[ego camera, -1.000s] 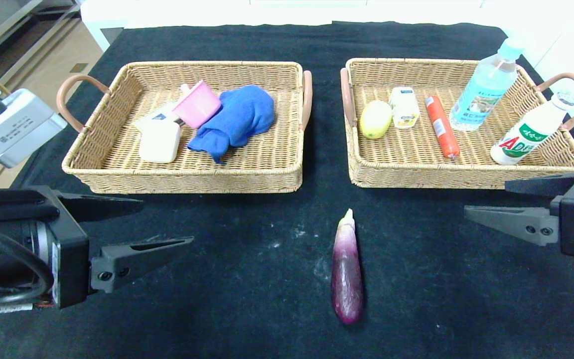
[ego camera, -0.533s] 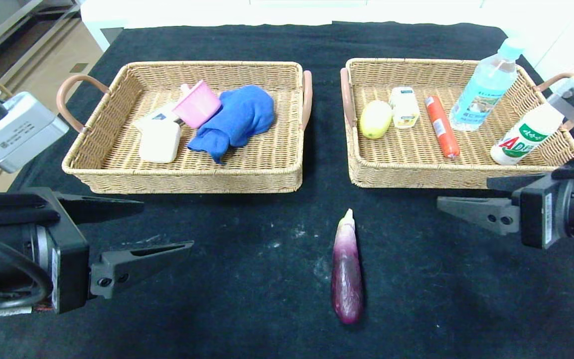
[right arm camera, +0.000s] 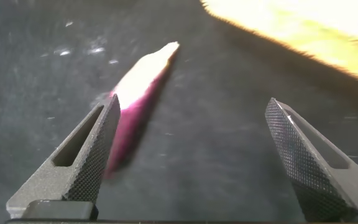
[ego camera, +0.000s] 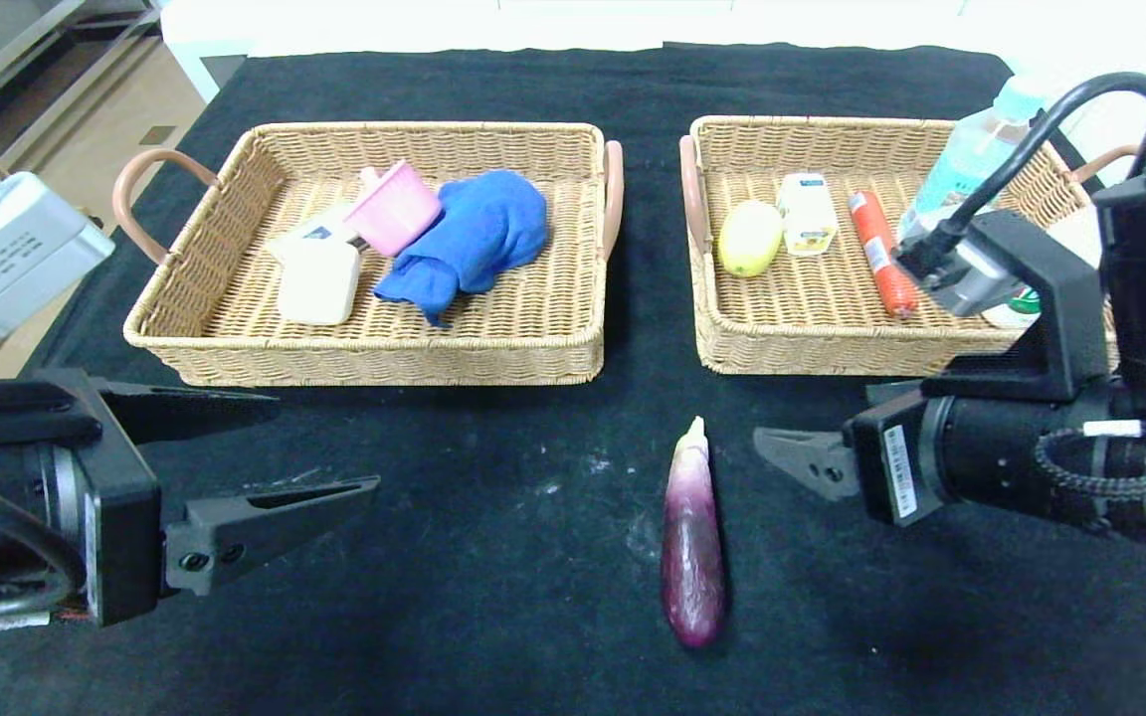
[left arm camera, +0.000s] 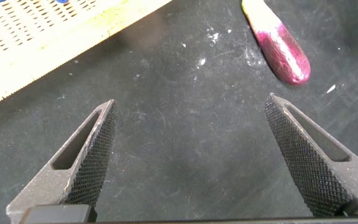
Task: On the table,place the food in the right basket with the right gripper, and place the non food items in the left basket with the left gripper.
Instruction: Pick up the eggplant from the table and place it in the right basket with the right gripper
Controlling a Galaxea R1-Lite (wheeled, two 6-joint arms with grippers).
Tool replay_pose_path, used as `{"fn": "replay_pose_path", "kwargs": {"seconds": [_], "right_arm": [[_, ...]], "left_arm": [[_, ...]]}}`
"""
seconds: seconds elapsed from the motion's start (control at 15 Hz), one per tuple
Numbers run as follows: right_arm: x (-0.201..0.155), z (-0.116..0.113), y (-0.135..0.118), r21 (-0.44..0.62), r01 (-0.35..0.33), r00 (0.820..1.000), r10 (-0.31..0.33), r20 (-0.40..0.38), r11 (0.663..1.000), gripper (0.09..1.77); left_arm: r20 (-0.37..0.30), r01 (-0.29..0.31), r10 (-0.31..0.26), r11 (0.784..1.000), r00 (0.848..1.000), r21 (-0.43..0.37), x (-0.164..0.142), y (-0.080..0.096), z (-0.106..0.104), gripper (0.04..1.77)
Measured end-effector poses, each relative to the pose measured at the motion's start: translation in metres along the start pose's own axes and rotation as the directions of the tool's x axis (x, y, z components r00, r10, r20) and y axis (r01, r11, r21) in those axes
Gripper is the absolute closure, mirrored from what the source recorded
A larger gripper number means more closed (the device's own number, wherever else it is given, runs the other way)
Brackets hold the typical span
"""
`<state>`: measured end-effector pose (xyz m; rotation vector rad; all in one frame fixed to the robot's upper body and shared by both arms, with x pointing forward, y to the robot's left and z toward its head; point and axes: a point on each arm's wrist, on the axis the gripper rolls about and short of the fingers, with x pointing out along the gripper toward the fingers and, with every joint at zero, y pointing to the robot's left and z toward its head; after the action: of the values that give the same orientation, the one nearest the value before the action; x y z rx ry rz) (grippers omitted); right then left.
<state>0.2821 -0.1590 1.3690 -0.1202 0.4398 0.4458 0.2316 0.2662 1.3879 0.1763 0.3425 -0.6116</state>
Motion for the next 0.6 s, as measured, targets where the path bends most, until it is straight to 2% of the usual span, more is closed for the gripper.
{"fn": "replay_pose_path", "kwargs": {"seconds": [0.2, 0.47, 0.6], "right_arm": [[0.011, -0.006, 0.023, 0.006, -0.013, 0.999, 0.013, -0.031, 1.000, 0.15], [0.026, -0.019, 0.050, 0.047, 0.046, 0.997, -0.043, -0.063, 0.998, 0.15], [0.033, -0.025, 0.060, 0.064, 0.051, 0.995, -0.045, -0.084, 0.997, 0.15]], "left_arm": [[0.006, 0.000, 0.000, 1.000, 1.000, 0.001, -0.002, 0.000, 0.000, 0.09], [0.013, -0.001, 0.001, 1.000, 1.000, 0.001, -0.004, -0.001, 0.001, 0.09], [0.013, -0.001, 0.001, 1.000, 1.000, 0.001, -0.004, 0.000, 0.001, 0.09]]}}
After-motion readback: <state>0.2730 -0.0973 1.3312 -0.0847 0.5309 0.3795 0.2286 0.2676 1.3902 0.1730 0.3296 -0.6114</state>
